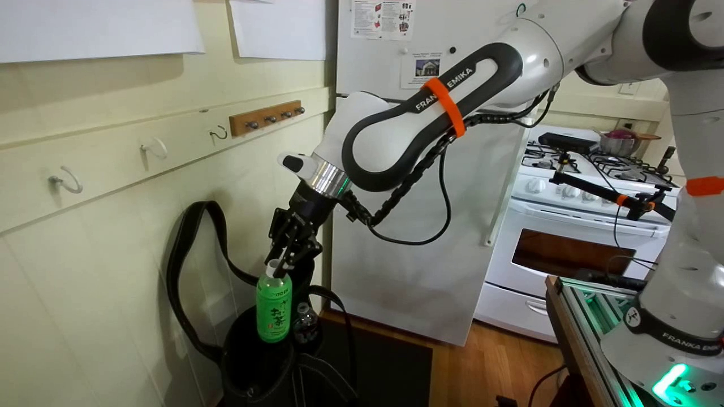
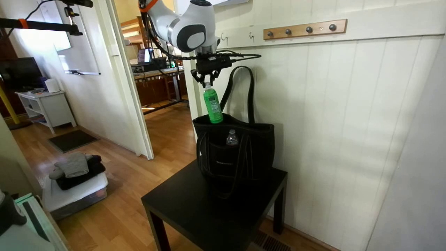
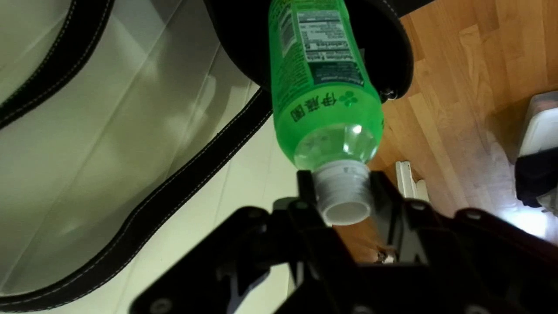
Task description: Pick up the bottles and put them inside the bag
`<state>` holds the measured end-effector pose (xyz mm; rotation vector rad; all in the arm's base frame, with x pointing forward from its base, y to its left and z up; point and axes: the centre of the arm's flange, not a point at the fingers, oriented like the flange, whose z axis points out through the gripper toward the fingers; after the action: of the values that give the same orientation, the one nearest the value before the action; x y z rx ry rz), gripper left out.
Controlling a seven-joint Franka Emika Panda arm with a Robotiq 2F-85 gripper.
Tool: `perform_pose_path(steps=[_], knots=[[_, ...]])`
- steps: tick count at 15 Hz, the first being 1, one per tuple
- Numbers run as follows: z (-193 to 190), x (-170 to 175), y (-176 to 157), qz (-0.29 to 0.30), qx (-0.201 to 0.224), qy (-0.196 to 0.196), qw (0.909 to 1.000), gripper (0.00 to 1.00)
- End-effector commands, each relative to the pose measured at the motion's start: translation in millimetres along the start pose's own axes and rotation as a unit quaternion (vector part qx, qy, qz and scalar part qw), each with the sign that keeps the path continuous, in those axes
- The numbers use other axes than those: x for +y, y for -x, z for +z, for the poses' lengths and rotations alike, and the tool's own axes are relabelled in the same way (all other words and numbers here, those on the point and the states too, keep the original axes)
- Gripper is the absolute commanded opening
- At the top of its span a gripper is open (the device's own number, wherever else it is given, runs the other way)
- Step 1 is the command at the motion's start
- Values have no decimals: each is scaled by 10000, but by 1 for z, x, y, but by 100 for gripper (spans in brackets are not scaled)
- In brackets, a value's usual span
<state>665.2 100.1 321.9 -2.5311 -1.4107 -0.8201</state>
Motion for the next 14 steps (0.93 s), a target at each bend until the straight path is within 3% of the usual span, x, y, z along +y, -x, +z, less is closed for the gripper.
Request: perform_pose_path(steps=[1,11,14], knots=[[27,15,2,-222,227,-147,9994,11],[85,27,-4,-466,481,-578,9961,11],[107,29,-1,-419,389,-735,9957,11]])
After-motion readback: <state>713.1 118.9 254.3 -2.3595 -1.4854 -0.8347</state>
